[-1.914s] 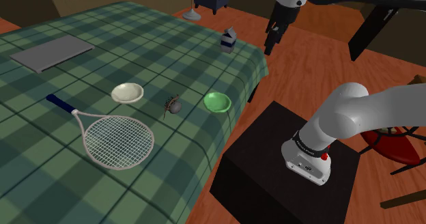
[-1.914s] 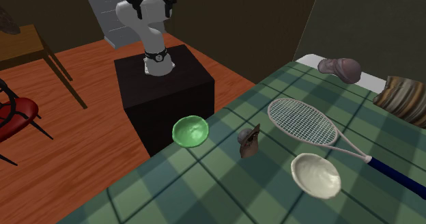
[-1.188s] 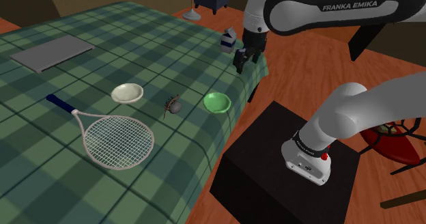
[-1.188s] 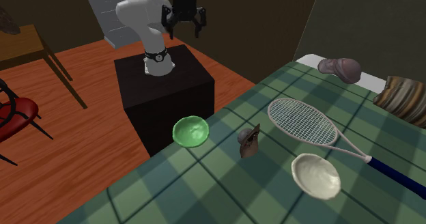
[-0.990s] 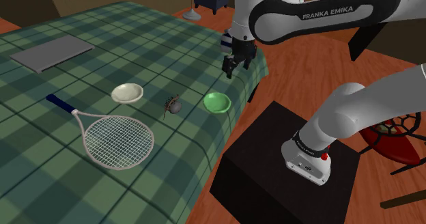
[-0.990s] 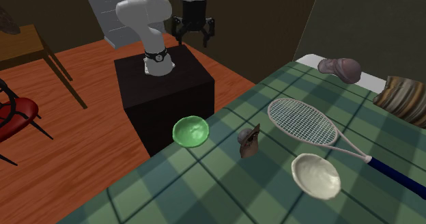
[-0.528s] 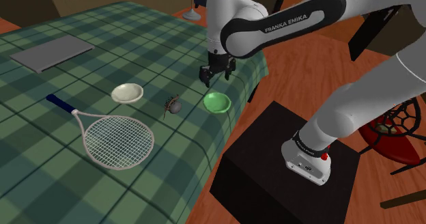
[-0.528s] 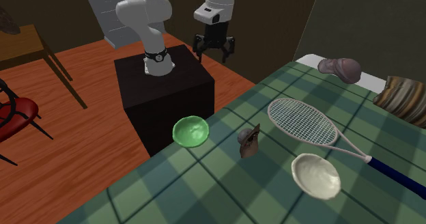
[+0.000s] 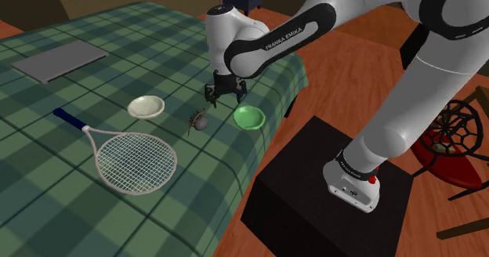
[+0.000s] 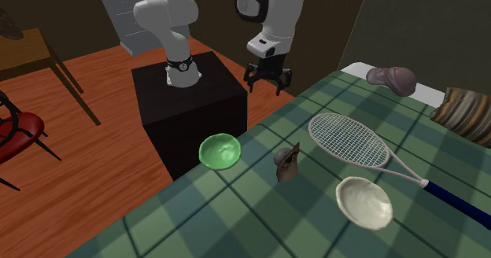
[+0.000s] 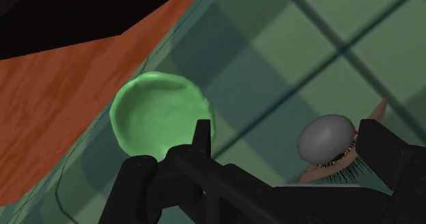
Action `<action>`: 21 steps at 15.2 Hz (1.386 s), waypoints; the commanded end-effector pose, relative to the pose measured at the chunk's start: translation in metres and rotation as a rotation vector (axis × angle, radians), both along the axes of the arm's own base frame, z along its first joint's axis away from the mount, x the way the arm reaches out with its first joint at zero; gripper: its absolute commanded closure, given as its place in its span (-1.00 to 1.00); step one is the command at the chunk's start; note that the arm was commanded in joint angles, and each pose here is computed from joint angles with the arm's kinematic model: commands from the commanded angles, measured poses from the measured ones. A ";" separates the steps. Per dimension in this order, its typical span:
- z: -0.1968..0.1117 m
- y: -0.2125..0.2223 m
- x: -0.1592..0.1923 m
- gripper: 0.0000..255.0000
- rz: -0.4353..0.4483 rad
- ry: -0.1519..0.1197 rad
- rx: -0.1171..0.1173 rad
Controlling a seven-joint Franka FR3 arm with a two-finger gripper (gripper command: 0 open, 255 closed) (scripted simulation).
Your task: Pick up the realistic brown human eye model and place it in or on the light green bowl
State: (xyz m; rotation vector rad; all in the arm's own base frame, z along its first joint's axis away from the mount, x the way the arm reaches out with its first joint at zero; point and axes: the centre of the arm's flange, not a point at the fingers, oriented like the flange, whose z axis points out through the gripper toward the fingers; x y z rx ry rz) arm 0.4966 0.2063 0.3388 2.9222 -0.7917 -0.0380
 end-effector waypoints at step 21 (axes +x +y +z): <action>-0.160 0.053 0.162 -1.00 -0.403 -0.010 0.015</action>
